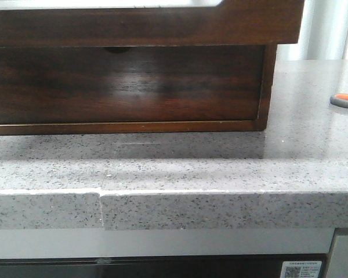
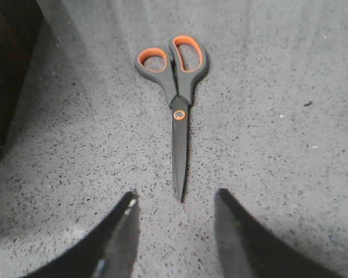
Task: Put scissors in drawer with both arms
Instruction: 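Lower the right gripper over the grey-orange scissors and grasp the handles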
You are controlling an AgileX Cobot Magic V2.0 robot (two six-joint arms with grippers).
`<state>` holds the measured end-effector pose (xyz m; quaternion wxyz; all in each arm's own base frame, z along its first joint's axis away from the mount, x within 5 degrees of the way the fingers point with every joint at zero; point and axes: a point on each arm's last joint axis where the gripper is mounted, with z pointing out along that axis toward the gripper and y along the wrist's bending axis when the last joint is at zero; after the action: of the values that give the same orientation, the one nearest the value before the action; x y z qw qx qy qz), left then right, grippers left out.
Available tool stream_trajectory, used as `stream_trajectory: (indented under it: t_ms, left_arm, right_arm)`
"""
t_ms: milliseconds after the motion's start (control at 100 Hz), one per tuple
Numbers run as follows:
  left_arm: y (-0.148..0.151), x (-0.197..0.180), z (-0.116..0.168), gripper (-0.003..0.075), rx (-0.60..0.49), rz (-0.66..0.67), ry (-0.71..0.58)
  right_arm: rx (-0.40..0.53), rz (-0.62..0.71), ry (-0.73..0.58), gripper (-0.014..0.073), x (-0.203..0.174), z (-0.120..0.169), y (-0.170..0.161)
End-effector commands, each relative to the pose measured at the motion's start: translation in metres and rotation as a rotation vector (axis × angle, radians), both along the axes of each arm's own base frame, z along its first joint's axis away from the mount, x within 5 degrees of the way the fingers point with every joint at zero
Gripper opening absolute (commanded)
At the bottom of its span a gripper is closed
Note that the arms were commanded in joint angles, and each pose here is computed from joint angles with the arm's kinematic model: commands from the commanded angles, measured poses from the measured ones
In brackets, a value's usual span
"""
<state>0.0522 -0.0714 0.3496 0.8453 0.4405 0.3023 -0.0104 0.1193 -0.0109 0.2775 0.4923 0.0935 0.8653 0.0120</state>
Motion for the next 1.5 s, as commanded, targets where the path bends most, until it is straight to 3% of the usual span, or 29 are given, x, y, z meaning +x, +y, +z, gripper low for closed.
stream_trajectory:
  t_ms: [0,320,520,980,1280,1490]
  left_arm:
    - [0.004,-0.002,0.011,0.0333,-0.068,-0.006,0.013]
    - [0.004,-0.003,0.011,0.0333,-0.068,0.001,0.014]
    - [0.004,-0.003,0.011,0.0333,-0.068,0.001,0.014]
    - [0.004,-0.003,0.011,0.0333,-0.069,-0.002,0.012]
    - [0.004,-0.003,0.011,0.0333,-0.082,-0.014,0.031]
    - [0.004,-0.003,0.011,0.0333,-0.082,-0.014,0.031]
  right_arm:
    - [0.003,0.002,-0.034,0.0365,0.02,0.023,-0.002]
    - [0.036,0.008,0.25,0.0392,0.089,0.035,-0.008]
    - [0.033,0.008,0.28,0.0392,0.122,0.038,-0.012]
    - [0.013,0.013,0.529,0.0392,0.19,0.028,-0.021]
    - [0.029,0.015,0.679,0.0392,0.22,0.009,-0.024]
    - [0.038,0.017,0.712,0.039,0.233,0.002,-0.025]
